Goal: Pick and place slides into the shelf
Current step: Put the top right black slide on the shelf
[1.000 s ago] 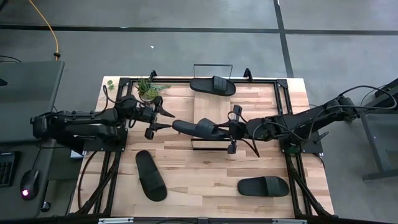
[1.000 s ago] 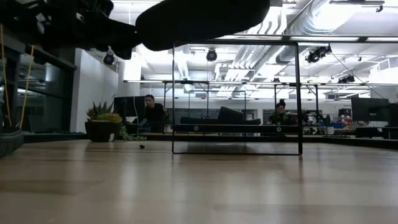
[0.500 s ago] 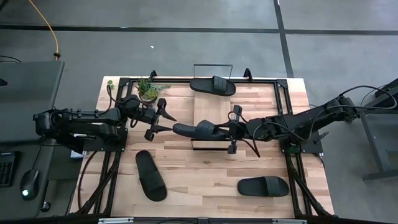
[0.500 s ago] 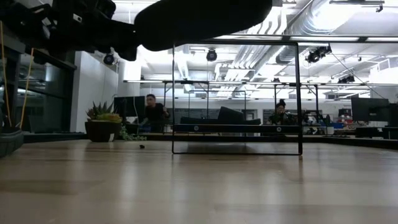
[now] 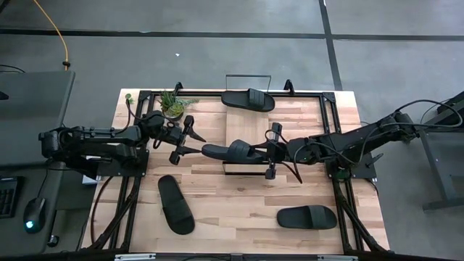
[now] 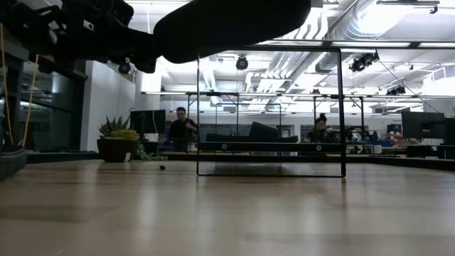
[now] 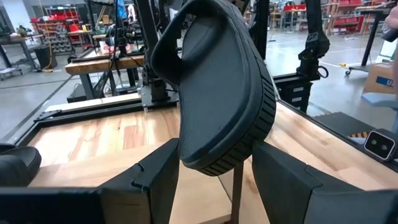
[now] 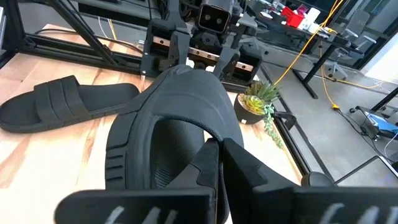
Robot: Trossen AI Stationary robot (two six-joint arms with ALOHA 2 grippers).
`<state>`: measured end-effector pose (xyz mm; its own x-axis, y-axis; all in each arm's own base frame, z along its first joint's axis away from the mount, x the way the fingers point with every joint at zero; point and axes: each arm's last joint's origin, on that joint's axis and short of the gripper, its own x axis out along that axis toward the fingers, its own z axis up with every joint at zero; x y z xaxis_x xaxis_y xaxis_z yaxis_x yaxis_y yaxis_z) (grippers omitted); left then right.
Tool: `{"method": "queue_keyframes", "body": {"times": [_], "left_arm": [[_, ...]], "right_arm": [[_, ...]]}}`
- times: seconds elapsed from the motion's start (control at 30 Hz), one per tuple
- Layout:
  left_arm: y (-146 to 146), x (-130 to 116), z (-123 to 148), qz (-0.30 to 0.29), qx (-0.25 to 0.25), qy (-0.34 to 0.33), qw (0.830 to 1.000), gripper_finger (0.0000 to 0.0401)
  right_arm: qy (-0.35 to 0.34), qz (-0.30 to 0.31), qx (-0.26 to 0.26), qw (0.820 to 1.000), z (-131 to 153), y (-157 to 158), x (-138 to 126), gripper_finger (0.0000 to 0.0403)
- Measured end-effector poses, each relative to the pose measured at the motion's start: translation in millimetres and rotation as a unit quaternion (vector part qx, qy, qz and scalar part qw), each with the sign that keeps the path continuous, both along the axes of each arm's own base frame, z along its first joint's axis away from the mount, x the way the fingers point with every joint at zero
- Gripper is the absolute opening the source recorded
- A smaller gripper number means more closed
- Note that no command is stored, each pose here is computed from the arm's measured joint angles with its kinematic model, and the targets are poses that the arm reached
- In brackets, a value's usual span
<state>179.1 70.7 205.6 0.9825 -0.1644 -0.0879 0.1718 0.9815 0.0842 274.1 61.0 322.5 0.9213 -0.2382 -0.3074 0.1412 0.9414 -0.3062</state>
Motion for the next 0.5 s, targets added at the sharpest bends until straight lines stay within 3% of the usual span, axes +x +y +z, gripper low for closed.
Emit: {"method": "queue_keyframes", "body": {"times": [0.5], "left_arm": [[-0.9,-1.9,-5.7,-0.003,0.017,0.028,0.999,0.0184]], "right_arm": [[0.004,-0.002,0.002,1.000,-0.9,-0.3,-0.3,0.0000]]}}
